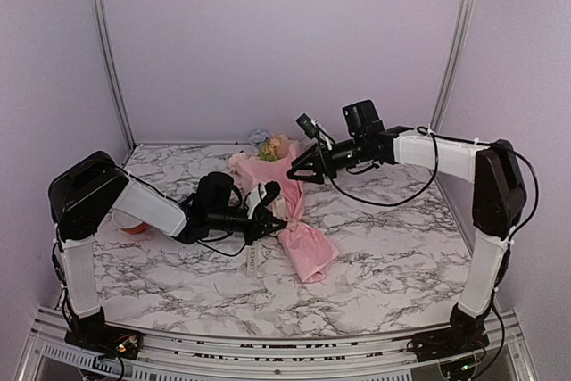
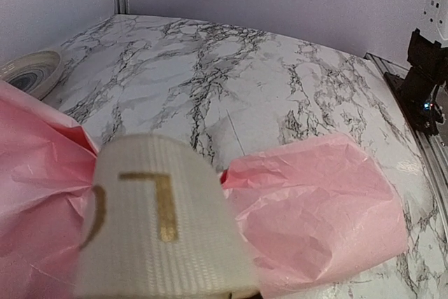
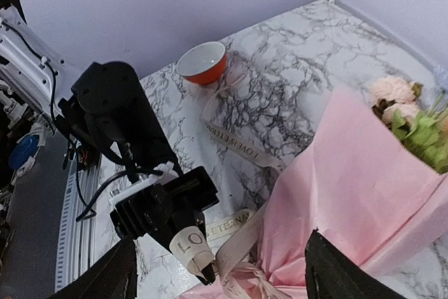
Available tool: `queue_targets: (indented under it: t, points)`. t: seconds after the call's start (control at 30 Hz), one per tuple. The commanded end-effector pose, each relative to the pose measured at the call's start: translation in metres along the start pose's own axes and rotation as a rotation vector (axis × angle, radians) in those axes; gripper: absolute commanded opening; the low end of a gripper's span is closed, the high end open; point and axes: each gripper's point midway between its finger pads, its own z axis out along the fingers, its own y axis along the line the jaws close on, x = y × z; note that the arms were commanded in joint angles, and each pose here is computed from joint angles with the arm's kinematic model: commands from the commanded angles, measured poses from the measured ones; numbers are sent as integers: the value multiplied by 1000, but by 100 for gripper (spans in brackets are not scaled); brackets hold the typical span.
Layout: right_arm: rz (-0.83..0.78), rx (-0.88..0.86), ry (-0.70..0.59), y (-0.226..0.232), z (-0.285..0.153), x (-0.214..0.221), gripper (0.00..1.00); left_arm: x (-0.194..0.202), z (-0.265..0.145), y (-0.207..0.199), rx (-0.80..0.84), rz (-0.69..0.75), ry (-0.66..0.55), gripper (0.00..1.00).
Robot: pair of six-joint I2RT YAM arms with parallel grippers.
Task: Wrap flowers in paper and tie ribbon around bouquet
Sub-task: Cross the half-tied ribbon over the folded bouquet.
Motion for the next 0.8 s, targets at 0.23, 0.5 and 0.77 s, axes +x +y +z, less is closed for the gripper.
queue_targets:
  t: [0.23,0.5,0.77]
  points:
    - [26,-196,139,20,67,70,59,2,1,3,11,-41,8,0]
    - [65,-199,120,13,67,69,0,-1,-4,8,-6,-67,7,10]
    - [125,-120,63,-10,52,66,0,1,-52,31,-280,-282,262,60]
